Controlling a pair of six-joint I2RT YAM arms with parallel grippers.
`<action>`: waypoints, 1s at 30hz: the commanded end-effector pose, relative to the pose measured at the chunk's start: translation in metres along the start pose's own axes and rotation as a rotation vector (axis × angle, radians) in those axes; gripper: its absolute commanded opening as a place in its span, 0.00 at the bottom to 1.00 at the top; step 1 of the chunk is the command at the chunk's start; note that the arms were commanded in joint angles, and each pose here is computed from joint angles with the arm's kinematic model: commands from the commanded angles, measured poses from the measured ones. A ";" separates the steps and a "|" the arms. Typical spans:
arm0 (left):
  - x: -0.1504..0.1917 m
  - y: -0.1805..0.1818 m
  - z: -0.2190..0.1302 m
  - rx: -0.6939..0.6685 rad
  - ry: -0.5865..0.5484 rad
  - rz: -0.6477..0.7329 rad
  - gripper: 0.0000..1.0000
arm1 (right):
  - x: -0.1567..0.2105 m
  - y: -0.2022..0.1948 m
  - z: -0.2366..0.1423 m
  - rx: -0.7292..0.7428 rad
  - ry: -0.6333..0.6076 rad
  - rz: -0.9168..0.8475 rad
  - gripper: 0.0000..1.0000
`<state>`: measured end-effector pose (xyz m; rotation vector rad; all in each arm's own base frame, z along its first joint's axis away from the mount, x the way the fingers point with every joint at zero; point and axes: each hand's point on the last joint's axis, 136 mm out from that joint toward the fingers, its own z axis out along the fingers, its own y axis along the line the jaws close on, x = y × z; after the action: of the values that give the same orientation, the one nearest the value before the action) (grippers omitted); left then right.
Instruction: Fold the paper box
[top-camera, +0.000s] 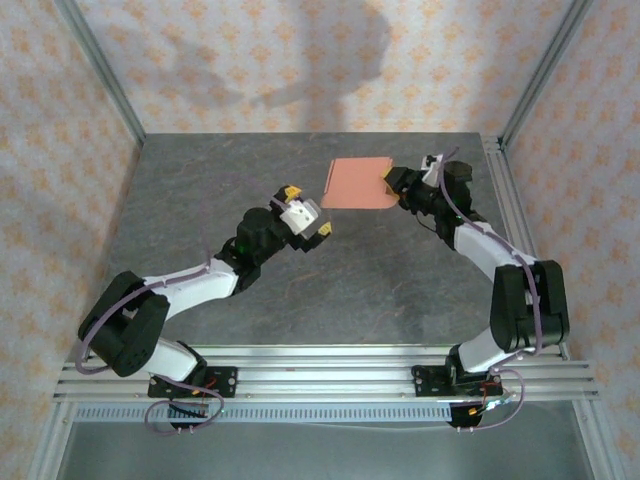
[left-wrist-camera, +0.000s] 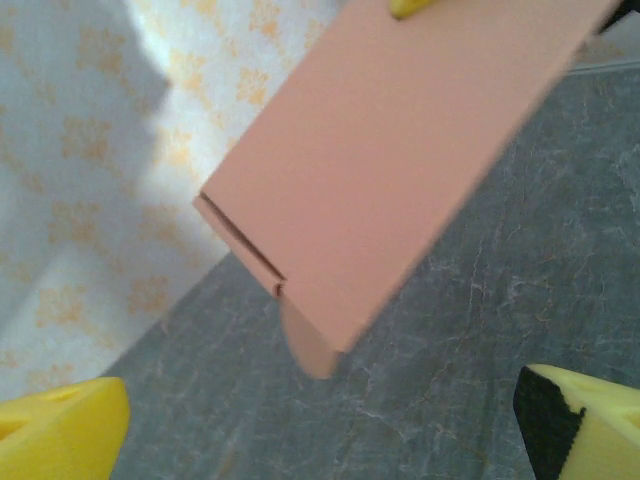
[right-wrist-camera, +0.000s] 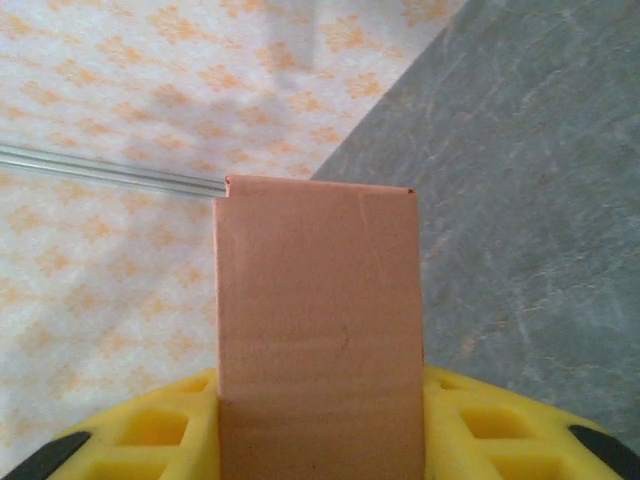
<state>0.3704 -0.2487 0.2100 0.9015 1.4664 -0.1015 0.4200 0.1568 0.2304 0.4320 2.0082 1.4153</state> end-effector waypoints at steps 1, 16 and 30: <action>-0.026 0.016 -0.006 -0.110 -0.098 0.196 1.00 | 0.005 0.034 -0.014 -0.111 0.010 -0.005 0.41; -0.017 0.002 0.005 -0.082 -0.110 0.398 0.99 | 0.042 0.034 -0.031 -0.147 0.140 0.286 0.37; -0.022 -0.007 -0.001 -0.054 -0.074 0.564 0.83 | 0.079 0.014 -0.050 -0.008 0.243 0.313 0.38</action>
<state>0.3679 -0.2628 0.2099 1.2032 1.1439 0.2895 0.3391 0.1713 0.2265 0.6664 2.1419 1.7444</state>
